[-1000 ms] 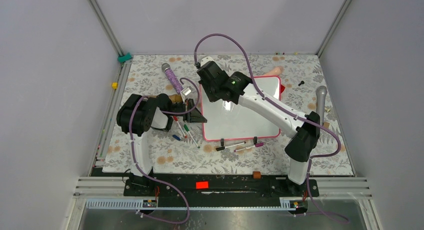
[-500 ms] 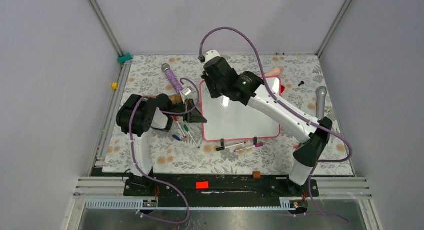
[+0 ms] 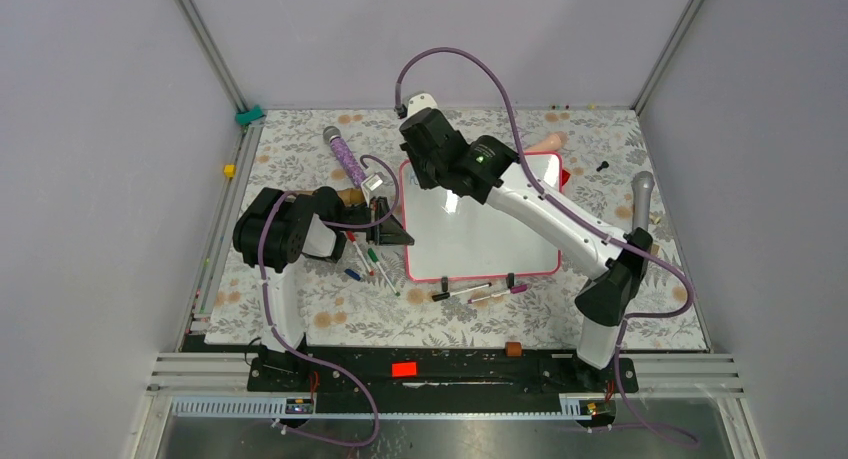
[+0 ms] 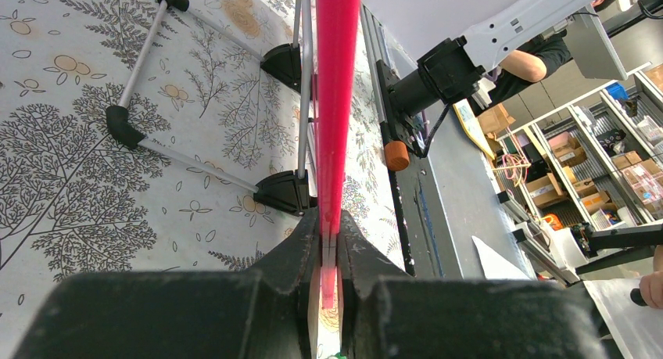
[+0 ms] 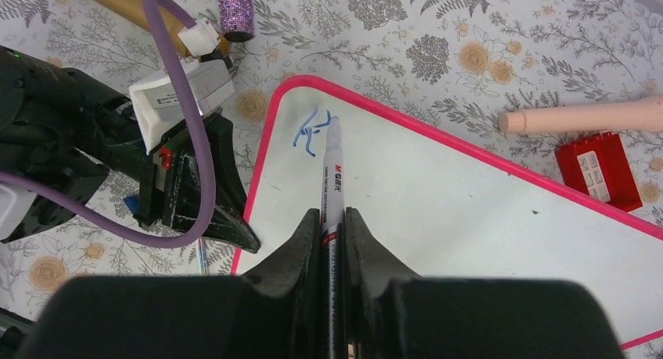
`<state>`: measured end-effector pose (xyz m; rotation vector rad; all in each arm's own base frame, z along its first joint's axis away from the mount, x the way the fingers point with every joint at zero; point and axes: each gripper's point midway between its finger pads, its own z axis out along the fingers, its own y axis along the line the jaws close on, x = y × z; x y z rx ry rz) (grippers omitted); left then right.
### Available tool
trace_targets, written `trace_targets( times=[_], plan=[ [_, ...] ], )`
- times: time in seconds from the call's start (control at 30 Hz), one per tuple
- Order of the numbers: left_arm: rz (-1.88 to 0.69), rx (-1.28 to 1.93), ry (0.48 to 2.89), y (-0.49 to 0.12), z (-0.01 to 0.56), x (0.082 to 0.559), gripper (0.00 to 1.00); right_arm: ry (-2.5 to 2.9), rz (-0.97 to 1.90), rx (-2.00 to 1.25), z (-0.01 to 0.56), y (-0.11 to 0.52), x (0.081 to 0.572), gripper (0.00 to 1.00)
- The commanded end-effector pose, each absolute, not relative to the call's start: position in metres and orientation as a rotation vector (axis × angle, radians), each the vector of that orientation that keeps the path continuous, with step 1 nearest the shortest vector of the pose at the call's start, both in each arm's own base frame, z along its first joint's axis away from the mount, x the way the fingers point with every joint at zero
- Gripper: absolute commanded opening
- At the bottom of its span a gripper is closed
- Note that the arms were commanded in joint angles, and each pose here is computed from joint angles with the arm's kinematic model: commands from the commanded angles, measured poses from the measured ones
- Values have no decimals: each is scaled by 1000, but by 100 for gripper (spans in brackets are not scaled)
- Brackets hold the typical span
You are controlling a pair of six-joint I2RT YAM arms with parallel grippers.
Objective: Write a sentence on the whiteboard
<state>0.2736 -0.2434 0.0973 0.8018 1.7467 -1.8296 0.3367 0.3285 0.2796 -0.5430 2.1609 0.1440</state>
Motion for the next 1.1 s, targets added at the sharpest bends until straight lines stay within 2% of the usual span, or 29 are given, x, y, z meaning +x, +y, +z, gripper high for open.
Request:
trace_targets(
  times=[0.0,0.77,1.07],
  plan=[
    [-1852,870,1731,-241,103,260,0,2141,113,-496,289,325,346,0],
    [-1854,881,1727,-241,104,259,0,2211,-8,-474,263,312,351,0],
    [-1855,883,1727,-240,104,259,0,2224,44,-497,262,321,349,0]
  ],
)
